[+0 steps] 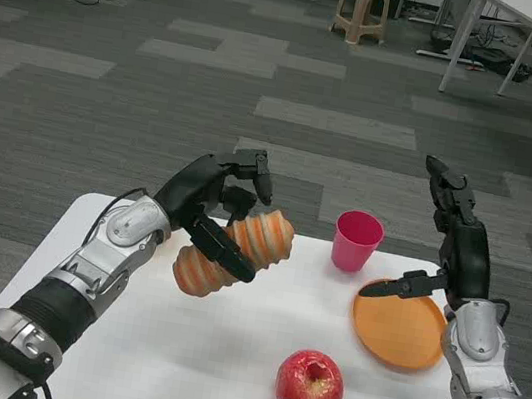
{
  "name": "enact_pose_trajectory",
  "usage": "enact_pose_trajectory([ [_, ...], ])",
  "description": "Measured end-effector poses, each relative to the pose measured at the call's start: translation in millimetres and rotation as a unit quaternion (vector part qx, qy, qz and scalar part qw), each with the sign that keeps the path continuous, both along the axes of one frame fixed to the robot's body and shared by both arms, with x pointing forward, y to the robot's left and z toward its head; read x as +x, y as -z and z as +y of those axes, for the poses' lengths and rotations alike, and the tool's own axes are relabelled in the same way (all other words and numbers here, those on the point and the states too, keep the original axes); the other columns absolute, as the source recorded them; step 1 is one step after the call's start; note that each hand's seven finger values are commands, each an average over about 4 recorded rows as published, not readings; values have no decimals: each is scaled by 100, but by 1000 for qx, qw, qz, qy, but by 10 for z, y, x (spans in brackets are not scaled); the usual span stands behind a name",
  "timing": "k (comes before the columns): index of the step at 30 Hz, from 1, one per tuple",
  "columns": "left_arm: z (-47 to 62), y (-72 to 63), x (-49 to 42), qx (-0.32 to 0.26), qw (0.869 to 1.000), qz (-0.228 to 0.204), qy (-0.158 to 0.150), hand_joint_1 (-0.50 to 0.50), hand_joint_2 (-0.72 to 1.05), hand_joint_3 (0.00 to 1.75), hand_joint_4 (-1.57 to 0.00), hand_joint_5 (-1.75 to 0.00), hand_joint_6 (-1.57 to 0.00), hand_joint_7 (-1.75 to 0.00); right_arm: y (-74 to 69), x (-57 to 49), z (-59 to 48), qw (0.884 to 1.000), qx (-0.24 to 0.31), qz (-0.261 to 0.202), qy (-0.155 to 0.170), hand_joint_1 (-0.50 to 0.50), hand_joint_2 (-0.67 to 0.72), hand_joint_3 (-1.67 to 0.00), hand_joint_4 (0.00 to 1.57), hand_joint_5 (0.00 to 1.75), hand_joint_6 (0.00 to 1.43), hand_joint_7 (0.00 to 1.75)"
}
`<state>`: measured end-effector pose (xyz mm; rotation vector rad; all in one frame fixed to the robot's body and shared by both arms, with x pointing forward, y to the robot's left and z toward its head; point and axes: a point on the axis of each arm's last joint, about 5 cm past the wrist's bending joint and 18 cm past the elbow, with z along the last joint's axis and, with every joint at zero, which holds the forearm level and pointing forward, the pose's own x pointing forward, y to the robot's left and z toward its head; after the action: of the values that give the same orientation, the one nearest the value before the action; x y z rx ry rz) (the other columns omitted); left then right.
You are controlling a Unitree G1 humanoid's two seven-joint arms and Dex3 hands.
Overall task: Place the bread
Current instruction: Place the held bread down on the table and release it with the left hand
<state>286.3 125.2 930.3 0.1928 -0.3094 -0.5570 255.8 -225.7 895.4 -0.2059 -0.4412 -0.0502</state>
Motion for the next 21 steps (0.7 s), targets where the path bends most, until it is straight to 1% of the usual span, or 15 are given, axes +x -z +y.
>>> enact_pose_trajectory([
  [5, -23, -11, -6, -4, 1000, -8, -11, 50, 25, 9, -157, -175, -71, -168, -73, 24, 39, 1000, 3, -21, -11, -29, 9, -8, 0, 0, 0, 49],
  [7, -26, -13, -7, -5, 1000, -10, -11, 50, 25, 9, -157, -175, -71, -168, -74, 25, 40, 1000, 3, -21, -11, -29, 9, -8, 0, 0, 0, 45],
  [11, -30, -16, -7, -8, 1000, -11, -12, 50, 25, 9, -157, -175, -71, -168, -74, 25, 39, 1000, 2, -21, -11, -29, 9, -8, 0, 0, 0, 49],
  [21, -27, -20, -6, -11, 1000, -13, -14, 50, 25, 9, -157, -175, -71, -168, -73, 25, 43, 1000, 3, -21, -11, -29, 9, -8, 0, 0, 0, 49],
])
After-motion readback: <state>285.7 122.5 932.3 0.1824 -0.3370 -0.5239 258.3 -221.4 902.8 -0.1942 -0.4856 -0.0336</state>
